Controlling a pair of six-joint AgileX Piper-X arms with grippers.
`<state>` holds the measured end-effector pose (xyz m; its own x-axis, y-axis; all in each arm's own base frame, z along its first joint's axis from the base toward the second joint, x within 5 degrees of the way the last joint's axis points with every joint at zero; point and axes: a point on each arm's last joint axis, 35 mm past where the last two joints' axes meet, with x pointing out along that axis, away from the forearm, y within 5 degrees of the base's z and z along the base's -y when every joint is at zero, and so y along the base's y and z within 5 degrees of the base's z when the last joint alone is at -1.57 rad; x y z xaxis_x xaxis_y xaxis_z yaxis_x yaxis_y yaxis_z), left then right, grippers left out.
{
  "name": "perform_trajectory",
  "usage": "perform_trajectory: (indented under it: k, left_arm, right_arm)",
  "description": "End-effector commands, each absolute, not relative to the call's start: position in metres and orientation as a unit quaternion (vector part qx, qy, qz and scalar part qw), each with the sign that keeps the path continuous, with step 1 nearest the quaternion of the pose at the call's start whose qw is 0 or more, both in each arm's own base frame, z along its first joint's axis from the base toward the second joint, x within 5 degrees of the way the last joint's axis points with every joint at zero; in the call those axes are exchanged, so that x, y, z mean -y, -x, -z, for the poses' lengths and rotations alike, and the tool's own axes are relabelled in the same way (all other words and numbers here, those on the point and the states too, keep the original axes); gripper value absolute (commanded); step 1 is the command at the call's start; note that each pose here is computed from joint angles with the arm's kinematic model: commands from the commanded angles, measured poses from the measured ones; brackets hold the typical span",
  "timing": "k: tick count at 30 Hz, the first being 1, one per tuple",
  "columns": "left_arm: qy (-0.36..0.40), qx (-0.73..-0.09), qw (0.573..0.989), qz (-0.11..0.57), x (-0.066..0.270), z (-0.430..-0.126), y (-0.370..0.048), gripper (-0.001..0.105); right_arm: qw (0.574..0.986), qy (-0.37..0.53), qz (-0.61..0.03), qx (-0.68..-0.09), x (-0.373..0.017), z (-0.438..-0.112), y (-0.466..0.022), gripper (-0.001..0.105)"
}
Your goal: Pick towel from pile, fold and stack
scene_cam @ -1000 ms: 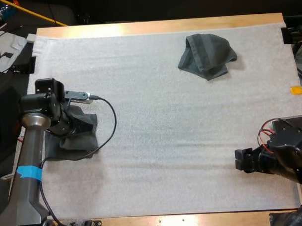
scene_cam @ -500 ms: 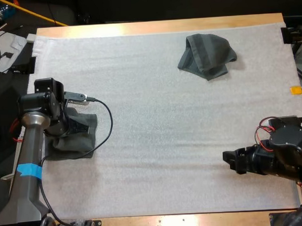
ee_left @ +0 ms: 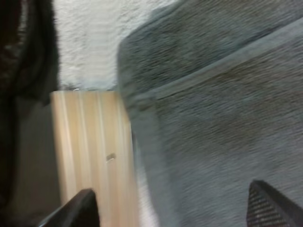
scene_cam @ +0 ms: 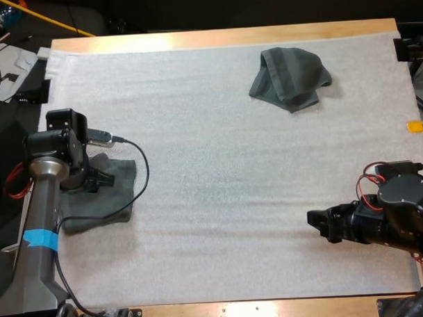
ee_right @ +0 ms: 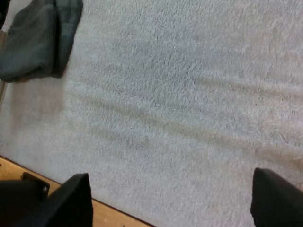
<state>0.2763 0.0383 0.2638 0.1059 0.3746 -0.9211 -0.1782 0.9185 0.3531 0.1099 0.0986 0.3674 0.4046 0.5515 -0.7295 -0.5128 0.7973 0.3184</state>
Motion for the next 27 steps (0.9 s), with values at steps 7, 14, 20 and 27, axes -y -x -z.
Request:
perform_trajectory:
  k: [7, 14, 20, 27]
  left_arm:
    - [0.018, -0.638, 0.76, -0.124, -0.036, -0.242, -0.28, 0.063]
    - [0.031, -0.641, 0.758, -0.119, -0.038, -0.23, -0.278, 0.062]
    - [0.051, -0.659, 0.741, -0.118, -0.042, -0.202, -0.276, 0.062]
    - [0.065, -0.695, 0.709, -0.104, -0.042, -0.169, -0.277, 0.062]
  right_arm:
    - [0.842, -0.021, -0.327, -0.43, -0.1, -0.371, -0.111, 0.067]
    - [0.84, -0.024, -0.331, -0.428, -0.099, -0.371, -0.11, 0.067]
    - [0.838, -0.033, -0.342, -0.423, -0.101, -0.374, -0.111, 0.067]
    - [0.837, -0.041, -0.348, -0.42, -0.102, -0.375, -0.111, 0.067]
